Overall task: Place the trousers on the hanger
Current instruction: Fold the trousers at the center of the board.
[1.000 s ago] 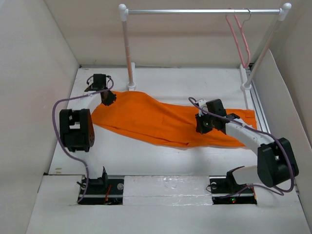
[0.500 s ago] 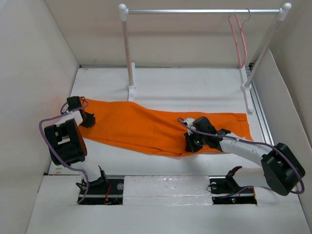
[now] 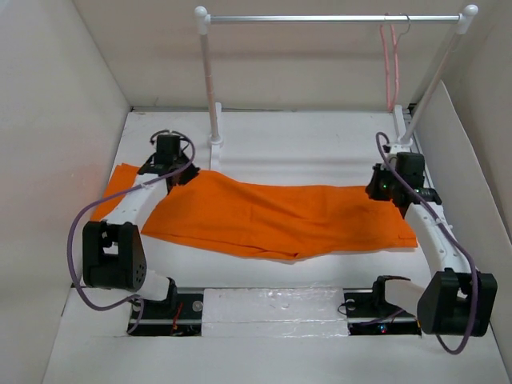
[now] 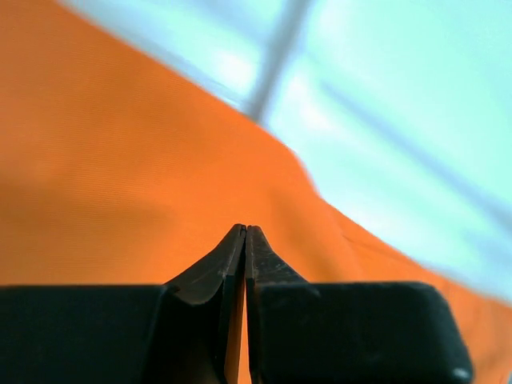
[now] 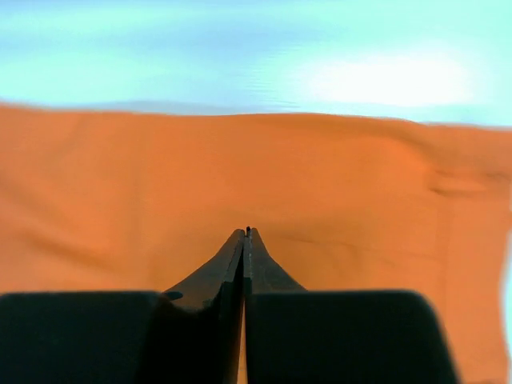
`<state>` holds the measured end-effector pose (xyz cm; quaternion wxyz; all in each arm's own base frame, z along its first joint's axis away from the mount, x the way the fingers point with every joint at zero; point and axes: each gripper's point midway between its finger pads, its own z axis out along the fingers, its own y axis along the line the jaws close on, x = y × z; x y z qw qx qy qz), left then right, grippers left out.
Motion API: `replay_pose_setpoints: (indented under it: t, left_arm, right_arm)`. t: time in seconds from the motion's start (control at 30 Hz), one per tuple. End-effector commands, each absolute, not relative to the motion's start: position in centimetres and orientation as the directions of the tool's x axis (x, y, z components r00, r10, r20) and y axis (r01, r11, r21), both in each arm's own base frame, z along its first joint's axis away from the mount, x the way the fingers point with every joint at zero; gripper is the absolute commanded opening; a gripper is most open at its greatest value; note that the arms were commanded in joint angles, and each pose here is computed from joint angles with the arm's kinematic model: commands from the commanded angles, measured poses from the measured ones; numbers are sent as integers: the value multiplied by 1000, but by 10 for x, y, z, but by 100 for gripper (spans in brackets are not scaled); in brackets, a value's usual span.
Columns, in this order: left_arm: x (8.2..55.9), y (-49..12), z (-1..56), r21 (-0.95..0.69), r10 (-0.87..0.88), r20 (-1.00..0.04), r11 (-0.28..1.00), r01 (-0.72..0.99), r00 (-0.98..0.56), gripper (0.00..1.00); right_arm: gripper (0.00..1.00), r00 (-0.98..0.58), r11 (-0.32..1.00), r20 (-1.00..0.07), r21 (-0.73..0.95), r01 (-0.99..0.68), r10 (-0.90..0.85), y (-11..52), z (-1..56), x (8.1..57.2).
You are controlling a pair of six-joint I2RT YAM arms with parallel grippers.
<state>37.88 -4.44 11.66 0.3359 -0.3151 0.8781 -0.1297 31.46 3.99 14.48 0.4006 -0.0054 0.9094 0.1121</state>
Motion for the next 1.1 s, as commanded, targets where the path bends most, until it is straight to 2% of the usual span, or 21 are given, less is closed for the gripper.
replay_pose_setpoints:
  t: [0.0, 0.03, 0.13, 0.3, 0.47, 0.63, 0.77, 0.83, 0.9, 0.93, 1.0, 1.07]
  left_arm:
    - [375, -90, 135, -443, -527, -561, 843, -306, -638, 0]
    - [372, -97, 133, -449, -519, -556, 845, -290, -650, 0]
    - [361, -91, 112, -413, -506, -545, 856, -312, -668, 0]
    - [353, -54, 74, -334, -569, -511, 822, -461, -644, 0]
    - [357, -54, 59, -305, -603, -456, 797, -521, -655, 0]
    - [353, -37, 53, -235, -610, -492, 780, -580, -621, 0]
    - [351, -22, 52, -185, -623, -506, 754, -630, -596, 0]
    - [347, -15, 50, -183, -655, -489, 723, -666, -576, 0]
    - [344, -1, 45, -196, -687, -479, 691, -695, -547, 0]
    - [342, 3, 41, -203, -705, -461, 675, -710, -539, 0]
    - [335, 21, 26, -220, -763, -411, 613, -759, -498, 0]
    - [321, 25, 2, -216, -813, -311, 565, -797, -492, 0]
  right_arm:
    - [9, -645, 980, -738, 161, 118, 199, -18, 141, 320]
    - [29, -632, 976, -743, 159, 150, 218, -30, 142, 322]
    - [58, -586, 950, -755, 159, 270, 293, -75, 143, 330]
    - [67, -545, 917, -752, 202, 344, 371, -129, 130, 353]
    - [70, -606, 933, -713, 220, 285, 353, -135, 107, 377]
    - [69, -647, 930, -668, 282, 238, 368, -126, 77, 390]
    - [62, -656, 922, -650, 304, 239, 385, -127, 55, 391]
    - [34, -659, 920, -644, 313, 236, 388, -125, 46, 392]
    - [16, -630, 905, -652, 341, 255, 423, -131, 42, 386]
    - [0, -618, 904, -662, 342, 256, 425, -131, 46, 385]
    - [0, -569, 899, -696, 330, 289, 438, -144, 64, 381]
    - [0, -541, 896, -718, 299, 329, 438, -156, 79, 379]
